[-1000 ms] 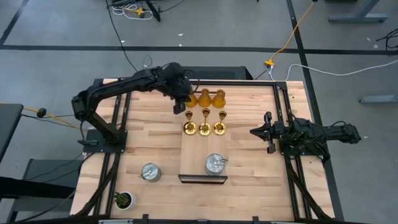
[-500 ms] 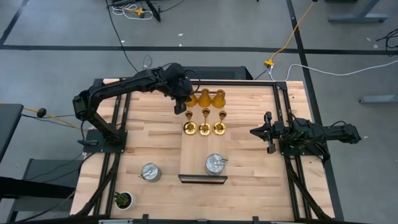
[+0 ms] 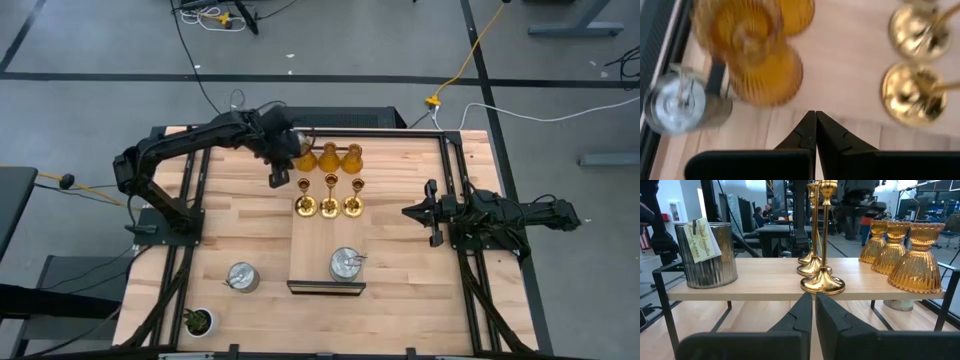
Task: Pick & Place candle stick holders
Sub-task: Put the bottom scented candle on the shelf aligned with the other scented candle
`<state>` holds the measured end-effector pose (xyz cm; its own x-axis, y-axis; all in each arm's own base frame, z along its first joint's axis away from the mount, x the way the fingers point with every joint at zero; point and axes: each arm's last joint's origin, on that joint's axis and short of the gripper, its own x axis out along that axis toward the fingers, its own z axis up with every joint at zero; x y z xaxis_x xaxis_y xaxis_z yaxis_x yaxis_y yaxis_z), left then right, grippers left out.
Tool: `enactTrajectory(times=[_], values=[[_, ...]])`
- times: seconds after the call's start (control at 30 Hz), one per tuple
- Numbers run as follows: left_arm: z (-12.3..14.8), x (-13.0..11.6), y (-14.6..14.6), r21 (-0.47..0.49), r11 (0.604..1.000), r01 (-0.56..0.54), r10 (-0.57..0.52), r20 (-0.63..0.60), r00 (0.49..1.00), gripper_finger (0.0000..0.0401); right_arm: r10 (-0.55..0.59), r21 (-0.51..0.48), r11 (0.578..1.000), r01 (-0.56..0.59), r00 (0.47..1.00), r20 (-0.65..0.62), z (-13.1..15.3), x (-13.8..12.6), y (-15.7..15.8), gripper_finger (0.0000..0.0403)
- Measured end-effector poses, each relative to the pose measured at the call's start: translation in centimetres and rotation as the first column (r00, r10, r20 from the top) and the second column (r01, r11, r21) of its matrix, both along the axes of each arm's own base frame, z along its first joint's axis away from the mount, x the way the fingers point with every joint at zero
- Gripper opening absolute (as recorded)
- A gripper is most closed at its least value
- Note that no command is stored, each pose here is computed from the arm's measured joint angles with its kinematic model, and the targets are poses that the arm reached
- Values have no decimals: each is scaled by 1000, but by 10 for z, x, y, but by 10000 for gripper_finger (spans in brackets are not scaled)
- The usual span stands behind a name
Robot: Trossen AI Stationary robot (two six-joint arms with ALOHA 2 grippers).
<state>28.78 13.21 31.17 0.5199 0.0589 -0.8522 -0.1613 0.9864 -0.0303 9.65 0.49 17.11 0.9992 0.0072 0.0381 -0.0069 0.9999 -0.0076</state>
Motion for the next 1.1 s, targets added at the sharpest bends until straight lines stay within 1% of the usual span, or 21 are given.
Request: enactTrajectory(times=[0.13,0.37,0.53,0.77,0.9,1.1], values=[[1,-7,-3,1,1000,1,-1,-47,999,10,0,0,1000,0,1000,0,0,0,0,27],[19,-19,-13,31,999,25,-25,-3,1000,6,0,0,1000,0,1000,0,0,0,0,27],[25,-29,-16,33,999,28,-28,-11,1000,11,0,0,1000,0,1000,0,0,0,0,27],[36,-41,-23,85,991,99,-99,-4,995,6,0,0,1000,0,1000,0,0,0,0,27],[43,-48,-26,120,984,131,-134,12,991,10,0,0,1000,0,1000,0,0,0,0,27],[49,-61,-32,126,980,157,-158,-4,988,19,0,0,1000,0,1000,0,0,0,0,27]])
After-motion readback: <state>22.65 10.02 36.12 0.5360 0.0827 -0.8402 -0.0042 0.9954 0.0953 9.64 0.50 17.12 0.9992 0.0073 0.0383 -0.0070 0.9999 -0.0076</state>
